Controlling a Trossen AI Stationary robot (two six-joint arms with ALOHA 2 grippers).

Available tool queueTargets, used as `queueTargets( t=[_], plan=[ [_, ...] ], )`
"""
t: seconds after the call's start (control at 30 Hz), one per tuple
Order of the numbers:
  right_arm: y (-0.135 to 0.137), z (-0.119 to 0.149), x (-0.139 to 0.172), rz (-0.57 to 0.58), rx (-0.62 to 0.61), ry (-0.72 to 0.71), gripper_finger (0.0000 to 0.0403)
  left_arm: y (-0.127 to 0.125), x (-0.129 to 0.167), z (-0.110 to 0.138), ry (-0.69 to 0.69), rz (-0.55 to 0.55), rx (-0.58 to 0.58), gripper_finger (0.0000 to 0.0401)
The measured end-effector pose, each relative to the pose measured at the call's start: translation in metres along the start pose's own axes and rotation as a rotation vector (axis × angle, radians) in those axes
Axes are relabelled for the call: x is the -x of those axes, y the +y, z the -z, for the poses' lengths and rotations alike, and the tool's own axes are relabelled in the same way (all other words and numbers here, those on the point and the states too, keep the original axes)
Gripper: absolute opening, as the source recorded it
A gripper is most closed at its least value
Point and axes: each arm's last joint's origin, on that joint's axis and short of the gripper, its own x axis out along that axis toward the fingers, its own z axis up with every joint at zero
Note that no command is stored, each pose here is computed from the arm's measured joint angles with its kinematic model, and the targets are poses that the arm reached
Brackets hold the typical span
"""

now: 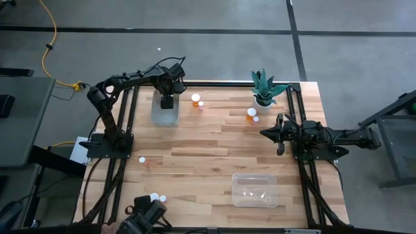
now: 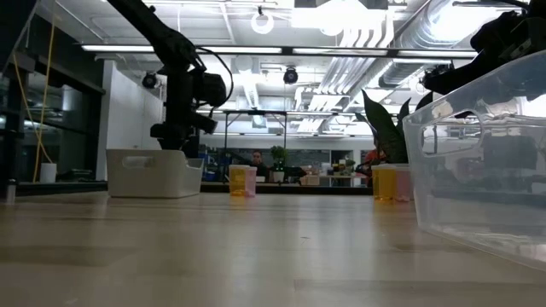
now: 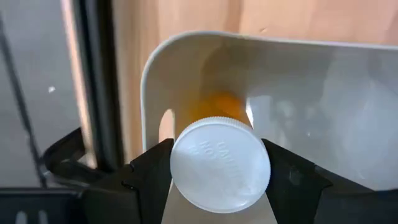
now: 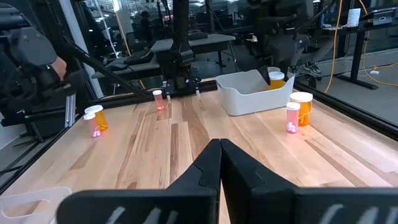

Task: Pick and place medicine bottles into bin by pill shape (circle, oval)
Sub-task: Put the large orange pill bottle into the gray bin

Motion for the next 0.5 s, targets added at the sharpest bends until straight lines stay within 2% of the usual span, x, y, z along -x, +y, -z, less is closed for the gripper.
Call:
queueTargets(
  t=[0.17,0.5],
  plan=[
    [0.0,0.0,0.0,0.0,0.0,0.0,0.0,0.001,0.0003,0.0004,0.019,-0.029,-0.023,0.0211],
    [0.0,0.0001,0.0,0.0,0.0,0.0,0.0,-0.0007,0.0004,-0.0013,-0.04,0.033,-0.044,0.0211]
  ],
)
